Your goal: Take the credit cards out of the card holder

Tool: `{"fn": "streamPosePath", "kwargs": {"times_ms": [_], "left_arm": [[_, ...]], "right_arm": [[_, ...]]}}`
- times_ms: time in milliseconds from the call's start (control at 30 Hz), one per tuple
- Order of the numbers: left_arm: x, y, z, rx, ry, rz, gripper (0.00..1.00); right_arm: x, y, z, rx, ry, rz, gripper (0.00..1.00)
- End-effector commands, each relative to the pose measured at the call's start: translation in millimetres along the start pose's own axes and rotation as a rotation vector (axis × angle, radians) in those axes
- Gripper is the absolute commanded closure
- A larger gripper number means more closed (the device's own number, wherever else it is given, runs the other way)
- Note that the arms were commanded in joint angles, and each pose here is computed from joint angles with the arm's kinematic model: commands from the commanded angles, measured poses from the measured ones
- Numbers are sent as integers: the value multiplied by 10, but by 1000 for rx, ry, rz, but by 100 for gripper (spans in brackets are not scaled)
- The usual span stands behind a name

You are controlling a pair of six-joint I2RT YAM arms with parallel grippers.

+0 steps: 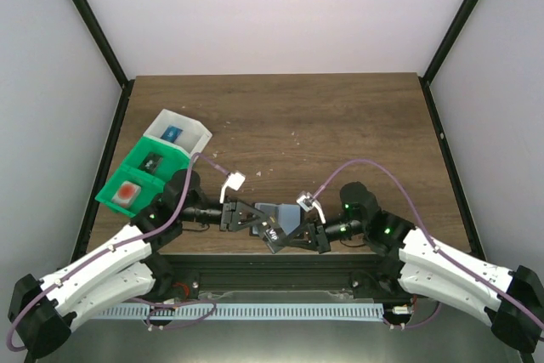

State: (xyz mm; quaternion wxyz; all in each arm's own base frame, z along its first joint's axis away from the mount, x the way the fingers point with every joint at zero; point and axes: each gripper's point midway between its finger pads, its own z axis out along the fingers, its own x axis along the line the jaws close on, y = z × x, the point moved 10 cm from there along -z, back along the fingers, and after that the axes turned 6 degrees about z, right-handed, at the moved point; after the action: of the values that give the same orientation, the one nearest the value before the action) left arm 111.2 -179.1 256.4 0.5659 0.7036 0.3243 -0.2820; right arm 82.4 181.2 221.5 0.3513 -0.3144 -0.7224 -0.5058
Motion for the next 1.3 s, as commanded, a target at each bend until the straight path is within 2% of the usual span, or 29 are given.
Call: {"fn": "streamPosePath", "kwargs": {"times_ms": [0, 267, 533, 733, 800, 833, 900, 1000, 1133, 1200, 1233, 1267], "left_arm": [[8, -43, 7, 39, -37, 10, 75], [23, -66, 20, 61, -46, 16, 82], [83, -87, 54, 77, -39, 5, 77], [75, -93, 60, 78, -68, 11, 100], [73, -89, 54, 69, -64, 13, 100], [72, -82, 50, 60, -53, 17, 100], [99, -53, 38, 32, 5, 13, 100], [134, 8, -5, -25, 86, -2, 100], [140, 156, -126, -163, 194, -20, 100], [141, 264, -216, -260, 279, -23, 100], [139, 331, -274, -313, 322, -20, 100], [124, 400, -327, -363, 359, -14, 100]], "right_arm": [[133, 69, -29, 7, 36, -48, 99], [134, 75, -22, 4, 45, -48, 99], [105, 64, -5, 6, 55, -39, 100], [77, 56, -2, -5, 40, -29, 99], [55, 67, -1, -24, 14, -14, 97], [49, 78, -4, -40, -1, -7, 94], [38, 114, -19, -88, -42, 12, 79], [23, 151, -69, -189, -100, 48, 65], [14, 180, -179, -345, -173, 109, 35], [62, 189, -244, -402, -177, 110, 10], [83, 194, -272, -426, -179, 112, 2], [107, 198, -302, -451, -180, 108, 0]]}}
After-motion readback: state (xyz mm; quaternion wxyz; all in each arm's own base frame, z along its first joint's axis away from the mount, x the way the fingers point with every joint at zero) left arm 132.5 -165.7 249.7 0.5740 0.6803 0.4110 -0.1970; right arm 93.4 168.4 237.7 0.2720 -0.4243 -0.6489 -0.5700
